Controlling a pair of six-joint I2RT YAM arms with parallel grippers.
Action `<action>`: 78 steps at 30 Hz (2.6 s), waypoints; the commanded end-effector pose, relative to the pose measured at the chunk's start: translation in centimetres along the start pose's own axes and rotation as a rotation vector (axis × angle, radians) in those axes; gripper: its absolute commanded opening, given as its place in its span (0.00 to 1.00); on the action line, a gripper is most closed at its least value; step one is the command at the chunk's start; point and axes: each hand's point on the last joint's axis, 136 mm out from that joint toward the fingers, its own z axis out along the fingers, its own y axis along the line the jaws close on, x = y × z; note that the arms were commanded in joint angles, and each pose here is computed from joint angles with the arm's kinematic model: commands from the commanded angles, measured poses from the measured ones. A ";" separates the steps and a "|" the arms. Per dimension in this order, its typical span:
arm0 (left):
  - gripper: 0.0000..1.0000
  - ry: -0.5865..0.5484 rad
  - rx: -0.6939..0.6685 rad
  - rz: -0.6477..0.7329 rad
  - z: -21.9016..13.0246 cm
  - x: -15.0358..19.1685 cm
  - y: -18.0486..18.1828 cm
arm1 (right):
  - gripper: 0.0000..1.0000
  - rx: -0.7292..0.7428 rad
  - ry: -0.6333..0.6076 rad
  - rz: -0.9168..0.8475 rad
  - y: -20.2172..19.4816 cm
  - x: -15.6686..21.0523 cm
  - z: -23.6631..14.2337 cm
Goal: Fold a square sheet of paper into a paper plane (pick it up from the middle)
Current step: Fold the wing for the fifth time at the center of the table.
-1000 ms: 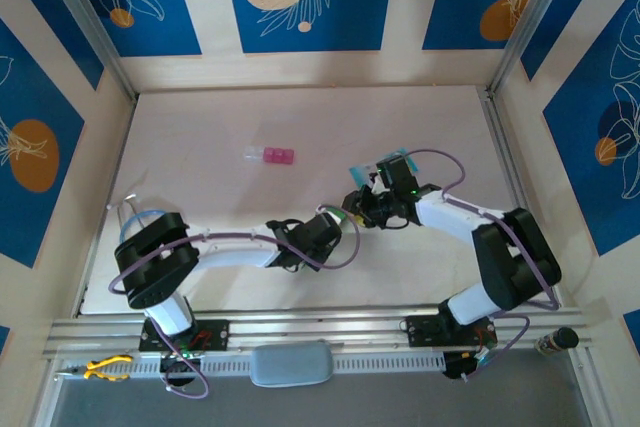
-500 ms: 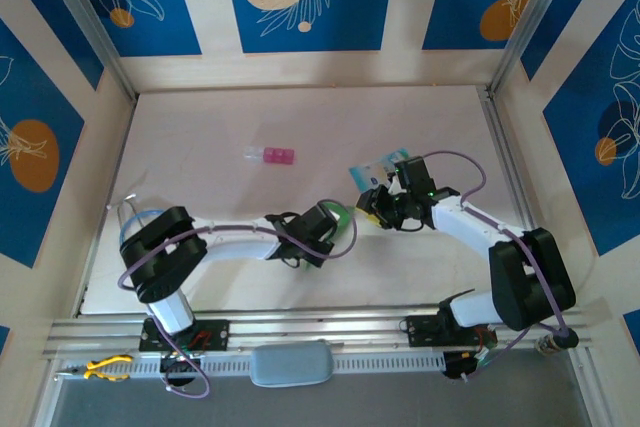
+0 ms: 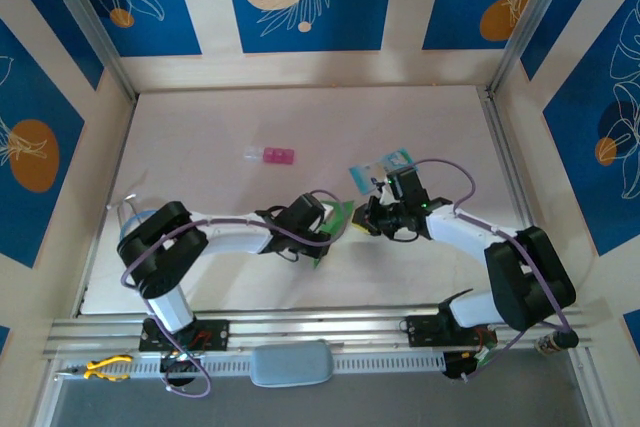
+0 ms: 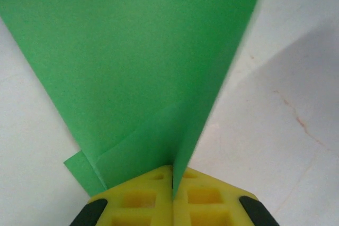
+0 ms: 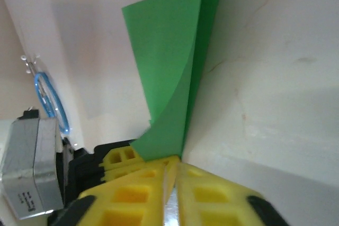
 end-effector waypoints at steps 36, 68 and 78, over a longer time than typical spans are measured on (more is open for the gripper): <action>0.09 0.031 0.333 -0.139 -0.5 3.0 1.5 | 0.02 -0.093 0.136 -0.163 3.5 1.3 6.6; 0.12 -0.012 0.391 -0.139 -2.3 1.9 0.4 | 0.01 -0.036 0.146 -0.115 1.1 1.1 7.5; 0.00 0.014 0.398 -0.135 -1.5 3.3 0.8 | 0.01 -0.023 0.151 -0.107 0.6 1.4 7.6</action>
